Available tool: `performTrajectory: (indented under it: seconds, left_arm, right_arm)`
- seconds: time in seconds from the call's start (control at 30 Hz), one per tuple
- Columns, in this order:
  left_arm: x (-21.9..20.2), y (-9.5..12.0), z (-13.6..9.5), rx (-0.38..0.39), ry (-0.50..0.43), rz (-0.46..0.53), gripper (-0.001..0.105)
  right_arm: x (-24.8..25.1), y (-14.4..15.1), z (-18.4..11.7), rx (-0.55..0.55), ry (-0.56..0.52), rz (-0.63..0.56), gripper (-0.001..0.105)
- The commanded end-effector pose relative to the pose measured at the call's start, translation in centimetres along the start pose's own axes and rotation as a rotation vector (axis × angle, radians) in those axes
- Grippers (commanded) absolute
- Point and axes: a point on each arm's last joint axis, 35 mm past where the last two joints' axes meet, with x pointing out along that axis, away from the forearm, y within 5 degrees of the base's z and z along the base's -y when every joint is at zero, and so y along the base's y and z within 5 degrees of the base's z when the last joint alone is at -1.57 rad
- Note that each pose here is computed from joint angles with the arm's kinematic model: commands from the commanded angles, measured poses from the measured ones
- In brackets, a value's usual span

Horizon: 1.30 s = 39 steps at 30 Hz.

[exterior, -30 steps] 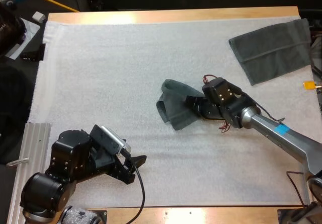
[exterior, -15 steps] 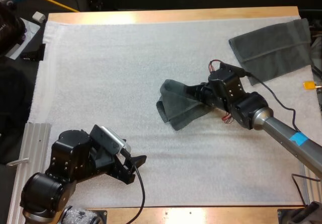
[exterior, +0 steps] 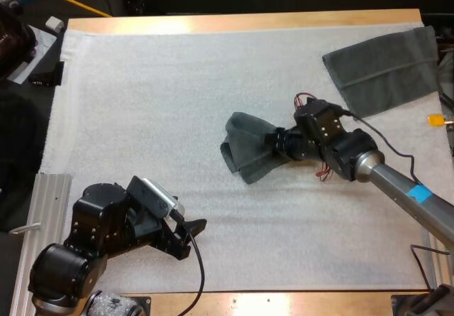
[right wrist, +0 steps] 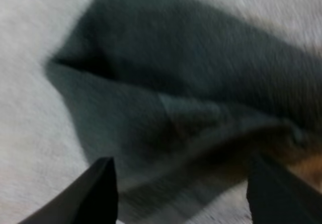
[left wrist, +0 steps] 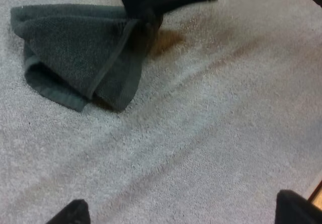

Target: Pick towel from pile, fold and stack

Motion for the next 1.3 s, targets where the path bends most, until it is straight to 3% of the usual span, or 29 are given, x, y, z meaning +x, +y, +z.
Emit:
performTrajectory:
  seconds: [0.0,0.17,0.4,0.57,0.67,0.73,0.93,1.27]
  left_arm:
    - [-0.1,-0.2,0.2,0.003,-0.006,-0.011,0.071]
    - [-0.1,-0.1,0.2,0.003,-0.01,-0.005,0.07]
    - [-0.1,-0.1,0.2,0.006,-0.015,-0.004,0.07]
    - [-0.1,-0.1,0.2,-0.002,-0.006,-0.007,0.071]
    - [-0.1,-0.2,0.2,0.0,-0.007,-0.01,0.071]
    - [-0.1,-0.2,0.2,-0.002,-0.005,-0.012,0.071]
    - [-0.1,-0.2,0.2,-0.002,-0.004,-0.012,0.071]
    - [-0.1,-0.1,0.2,-0.003,-0.006,-0.011,0.071]
  right_arm:
    - [1.1,-0.9,-0.8,0.047,0.094,-0.028,0.057]
    - [2.9,-2.0,-1.5,0.114,0.141,-0.068,0.05]
    - [5.5,-2.6,-2.5,0.18,0.195,-0.061,0.049]
    - [6.2,-2.7,-2.5,0.19,0.182,-0.066,0.044]
    - [6.0,-2.5,-1.9,0.18,0.156,-0.065,0.012]
    - [5.8,-2.4,-1.6,0.166,0.143,-0.061,0.0]
    - [3.2,-1.4,-0.4,0.047,0.077,-0.043,0.0]
    - [-5.8,1.4,2.4,-0.089,-0.188,0.034,0.0]
